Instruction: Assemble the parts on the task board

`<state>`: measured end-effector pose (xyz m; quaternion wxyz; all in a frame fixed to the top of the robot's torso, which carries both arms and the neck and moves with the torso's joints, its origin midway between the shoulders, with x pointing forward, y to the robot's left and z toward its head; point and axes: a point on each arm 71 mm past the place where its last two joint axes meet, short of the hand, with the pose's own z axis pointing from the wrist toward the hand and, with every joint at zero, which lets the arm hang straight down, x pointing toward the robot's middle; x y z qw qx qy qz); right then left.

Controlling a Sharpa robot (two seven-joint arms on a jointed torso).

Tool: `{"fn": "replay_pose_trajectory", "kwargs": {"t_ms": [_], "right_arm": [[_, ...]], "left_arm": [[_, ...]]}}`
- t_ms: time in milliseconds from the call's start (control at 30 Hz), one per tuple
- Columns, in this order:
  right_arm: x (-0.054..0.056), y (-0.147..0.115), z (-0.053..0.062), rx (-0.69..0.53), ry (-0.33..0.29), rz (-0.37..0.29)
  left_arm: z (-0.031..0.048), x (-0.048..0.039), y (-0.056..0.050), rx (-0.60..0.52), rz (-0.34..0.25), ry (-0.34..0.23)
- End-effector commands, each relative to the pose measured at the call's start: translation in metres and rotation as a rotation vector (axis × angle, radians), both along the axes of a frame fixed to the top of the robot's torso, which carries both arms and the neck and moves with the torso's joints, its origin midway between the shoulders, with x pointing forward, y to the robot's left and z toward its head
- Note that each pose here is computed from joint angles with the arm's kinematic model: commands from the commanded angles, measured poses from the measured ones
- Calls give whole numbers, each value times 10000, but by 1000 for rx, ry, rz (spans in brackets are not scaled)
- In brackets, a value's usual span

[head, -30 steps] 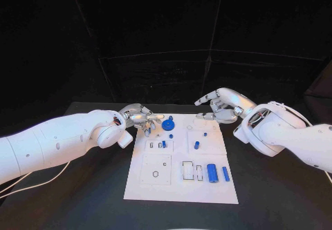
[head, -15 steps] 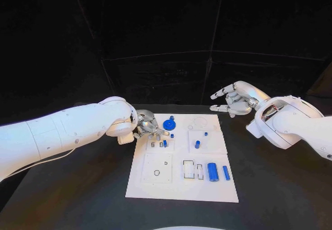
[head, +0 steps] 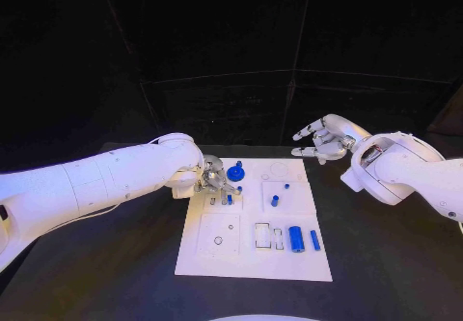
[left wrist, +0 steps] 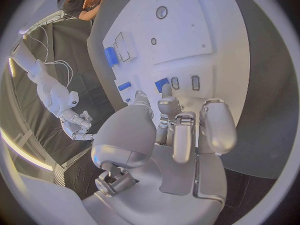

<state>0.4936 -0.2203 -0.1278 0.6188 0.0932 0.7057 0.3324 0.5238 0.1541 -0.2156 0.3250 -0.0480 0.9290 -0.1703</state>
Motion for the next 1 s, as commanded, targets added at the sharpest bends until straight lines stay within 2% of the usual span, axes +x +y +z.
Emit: {"fn": "replay_pose_trajectory", "kwargs": {"t_ms": [33, 467, 1000], "right_arm": [[10, 2, -4, -19, 18, -7], [23, -15, -19, -34, 31, -25], [40, 15, -30, -39, 38, -17]], "left_arm": [[-24, 2, -9, 57, -25, 23], [-64, 17, -91, 91, -53, 45], [-49, 48, -156, 76, -36, 11]]}}
